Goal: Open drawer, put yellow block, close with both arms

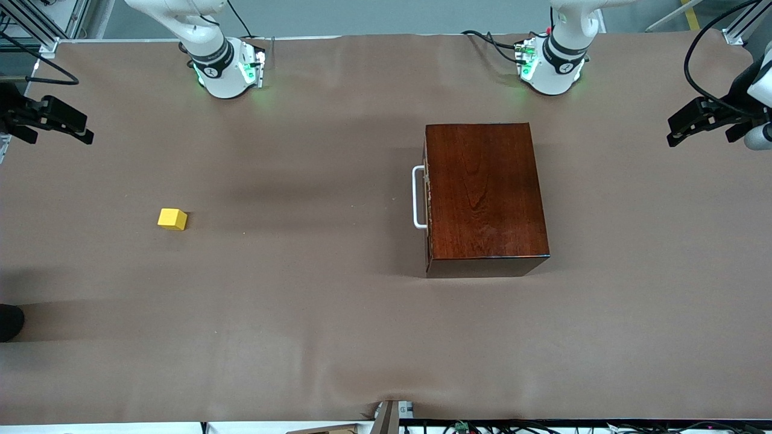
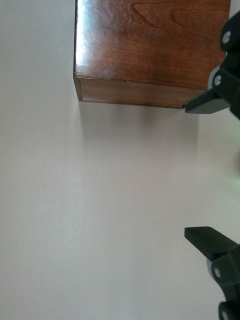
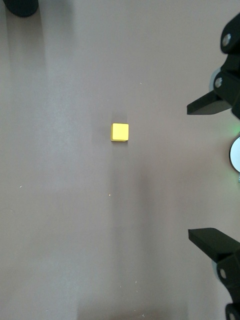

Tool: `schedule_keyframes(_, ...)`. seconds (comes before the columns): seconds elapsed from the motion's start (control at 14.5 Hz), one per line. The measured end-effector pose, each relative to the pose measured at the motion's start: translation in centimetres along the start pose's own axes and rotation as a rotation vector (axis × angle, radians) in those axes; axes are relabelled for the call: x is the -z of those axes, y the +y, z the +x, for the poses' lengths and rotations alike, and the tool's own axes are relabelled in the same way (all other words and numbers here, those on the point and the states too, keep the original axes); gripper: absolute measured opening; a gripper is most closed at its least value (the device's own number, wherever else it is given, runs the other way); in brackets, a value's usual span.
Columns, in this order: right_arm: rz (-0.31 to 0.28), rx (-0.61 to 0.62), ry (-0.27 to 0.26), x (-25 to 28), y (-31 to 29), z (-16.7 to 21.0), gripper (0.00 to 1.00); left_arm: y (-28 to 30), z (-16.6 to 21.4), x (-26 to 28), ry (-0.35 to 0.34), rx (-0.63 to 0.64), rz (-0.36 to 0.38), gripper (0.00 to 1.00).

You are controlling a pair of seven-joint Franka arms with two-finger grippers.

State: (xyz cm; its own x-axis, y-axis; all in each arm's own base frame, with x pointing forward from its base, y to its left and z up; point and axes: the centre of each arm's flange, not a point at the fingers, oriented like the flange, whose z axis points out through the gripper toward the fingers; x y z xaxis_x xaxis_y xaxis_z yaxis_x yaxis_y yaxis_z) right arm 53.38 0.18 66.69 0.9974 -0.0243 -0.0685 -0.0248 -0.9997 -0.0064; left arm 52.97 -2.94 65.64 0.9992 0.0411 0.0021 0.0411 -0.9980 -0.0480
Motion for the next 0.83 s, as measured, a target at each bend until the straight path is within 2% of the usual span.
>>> schedule_keyframes(0.83, 0.000, 0.000, -0.001, -0.03, 0.00, 0.02, 1.00, 0.49, 0.75, 0.00, 0.004, -0.010, -0.005, 1.00)
